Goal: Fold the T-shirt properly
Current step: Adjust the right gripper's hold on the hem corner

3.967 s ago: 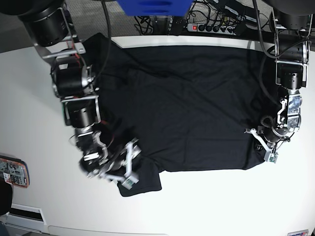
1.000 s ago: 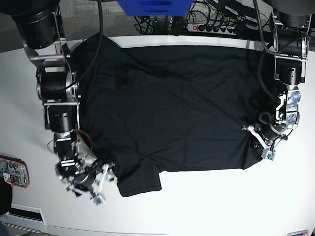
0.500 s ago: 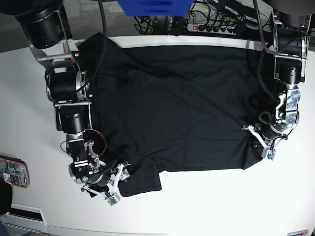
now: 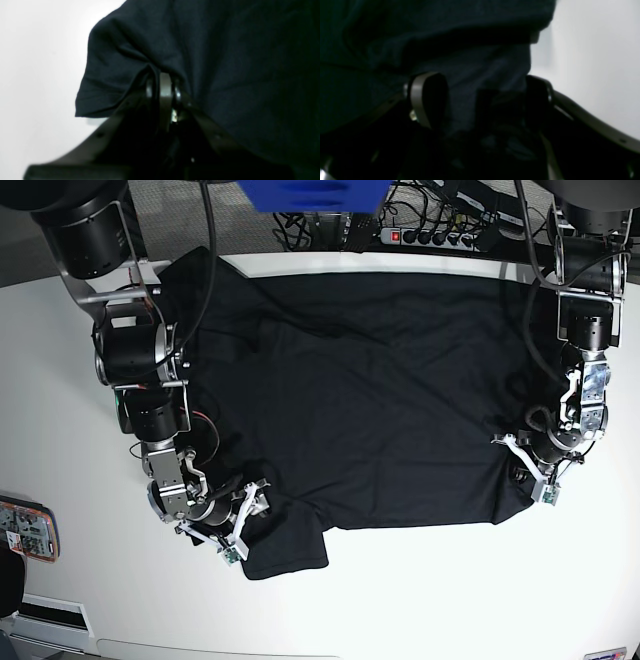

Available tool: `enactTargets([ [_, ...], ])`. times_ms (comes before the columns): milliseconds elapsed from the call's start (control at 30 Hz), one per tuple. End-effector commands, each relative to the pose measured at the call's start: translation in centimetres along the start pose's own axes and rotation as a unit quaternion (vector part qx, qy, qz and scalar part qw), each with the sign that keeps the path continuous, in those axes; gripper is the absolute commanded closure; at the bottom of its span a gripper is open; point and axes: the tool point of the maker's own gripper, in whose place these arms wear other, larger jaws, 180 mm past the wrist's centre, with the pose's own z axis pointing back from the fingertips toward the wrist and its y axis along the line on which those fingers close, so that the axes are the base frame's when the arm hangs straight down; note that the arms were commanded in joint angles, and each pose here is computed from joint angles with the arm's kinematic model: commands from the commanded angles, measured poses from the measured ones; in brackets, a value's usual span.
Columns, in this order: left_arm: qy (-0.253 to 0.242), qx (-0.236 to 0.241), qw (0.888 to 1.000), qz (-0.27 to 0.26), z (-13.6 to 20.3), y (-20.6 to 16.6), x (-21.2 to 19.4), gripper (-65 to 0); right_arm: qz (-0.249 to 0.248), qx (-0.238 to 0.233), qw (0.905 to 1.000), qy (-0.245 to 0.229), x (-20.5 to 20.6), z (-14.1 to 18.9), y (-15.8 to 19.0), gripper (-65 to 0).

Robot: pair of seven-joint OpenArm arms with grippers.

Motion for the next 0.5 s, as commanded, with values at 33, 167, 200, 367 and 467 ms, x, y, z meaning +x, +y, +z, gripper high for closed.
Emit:
enactTargets([
  [33,0.030,0.001,0.999,-0.011,0.18,0.29,-1.04,0.0,0.008,-0.011,0.9994,-0.031,2.92,0.71,-1.24,-47.7],
  [167,0.030,0.001,0.999,-0.011,0.18,0.29,-1.04,0.0,0.008,-0.011,0.9993,-0.035,3.02,0.75,-1.32,-36.8],
  [200,0.030,0.001,0.999,-0.011,0.18,0.29,-1.04,0.0,0.008,-0.011,0.9992,-0.037,3.10,0.75,-1.32,-30.7],
  [367,0.031,0.002,0.999,-0.011,0.18,0.30,-1.05,0.0,0.002,-0.011,0.9992,-0.039,3.09,0.77,-1.34,0.0],
  [467,0.031,0.002,0.999,-0.012,0.18,0.31,-1.07,0.0,0.002,-0.011,0.9992,-0.039,3.12,0.79,-1.37,0.0],
])
